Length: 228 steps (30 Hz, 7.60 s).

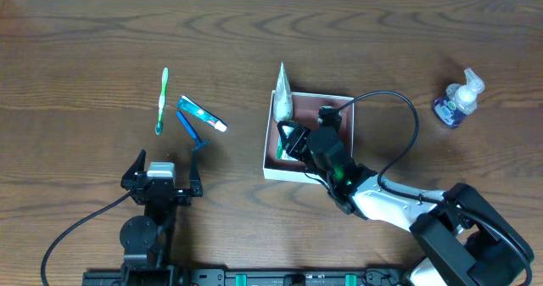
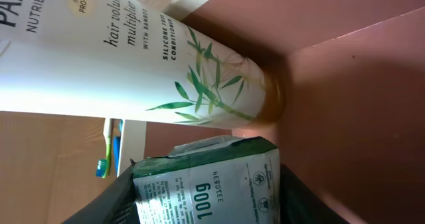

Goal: Pack container
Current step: 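Adjust the packet inside the box and open the right gripper, then move the right gripper to the blue soap pump bottle and grasp it, then carry the soap bottle into the box beside the conditioner tube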

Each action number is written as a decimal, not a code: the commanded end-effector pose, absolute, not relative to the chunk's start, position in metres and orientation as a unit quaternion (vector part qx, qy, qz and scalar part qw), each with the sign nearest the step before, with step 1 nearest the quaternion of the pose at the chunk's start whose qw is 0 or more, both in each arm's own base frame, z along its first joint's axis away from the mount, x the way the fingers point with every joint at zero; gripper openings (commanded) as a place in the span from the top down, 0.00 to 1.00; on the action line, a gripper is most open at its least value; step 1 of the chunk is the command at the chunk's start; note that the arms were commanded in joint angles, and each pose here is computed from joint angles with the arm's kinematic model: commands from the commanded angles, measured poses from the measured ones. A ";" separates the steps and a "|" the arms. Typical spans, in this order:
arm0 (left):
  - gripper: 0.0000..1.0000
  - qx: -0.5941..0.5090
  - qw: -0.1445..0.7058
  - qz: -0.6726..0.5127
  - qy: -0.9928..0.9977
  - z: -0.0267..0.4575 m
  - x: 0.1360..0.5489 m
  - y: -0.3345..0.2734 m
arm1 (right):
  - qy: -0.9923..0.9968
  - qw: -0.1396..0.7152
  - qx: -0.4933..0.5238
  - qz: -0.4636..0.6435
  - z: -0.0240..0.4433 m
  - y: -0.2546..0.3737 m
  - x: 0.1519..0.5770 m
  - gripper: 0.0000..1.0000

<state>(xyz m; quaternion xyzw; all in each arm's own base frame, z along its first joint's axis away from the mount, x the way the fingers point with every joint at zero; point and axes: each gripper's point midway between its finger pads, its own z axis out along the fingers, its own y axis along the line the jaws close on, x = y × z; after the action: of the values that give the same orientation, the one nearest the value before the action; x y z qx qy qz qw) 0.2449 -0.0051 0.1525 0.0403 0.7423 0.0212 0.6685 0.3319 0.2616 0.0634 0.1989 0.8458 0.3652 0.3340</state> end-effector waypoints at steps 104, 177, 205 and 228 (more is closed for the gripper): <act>0.02 0.038 0.651 0.019 0.758 0.137 0.244 -0.004 | 0.912 0.389 0.130 0.030 0.235 -0.014 0.363 0.05; 0.02 0.038 0.651 0.019 0.758 0.137 0.244 -0.004 | 0.878 0.457 0.019 0.142 0.249 -0.013 0.413 0.86; 0.02 0.038 0.651 0.019 0.758 0.137 0.244 -0.004 | 0.891 0.411 0.115 0.156 0.220 0.167 0.394 0.80; 0.02 0.038 0.651 0.019 0.758 0.137 0.244 -0.004 | 0.910 0.362 0.160 0.122 0.151 0.179 0.410 0.80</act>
<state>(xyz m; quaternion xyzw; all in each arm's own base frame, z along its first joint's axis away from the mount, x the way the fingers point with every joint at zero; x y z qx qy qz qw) 0.2449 -0.0051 0.1525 0.0403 0.7423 0.0212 0.6685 0.4035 0.1768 0.1383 0.1450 0.9211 0.1146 0.3427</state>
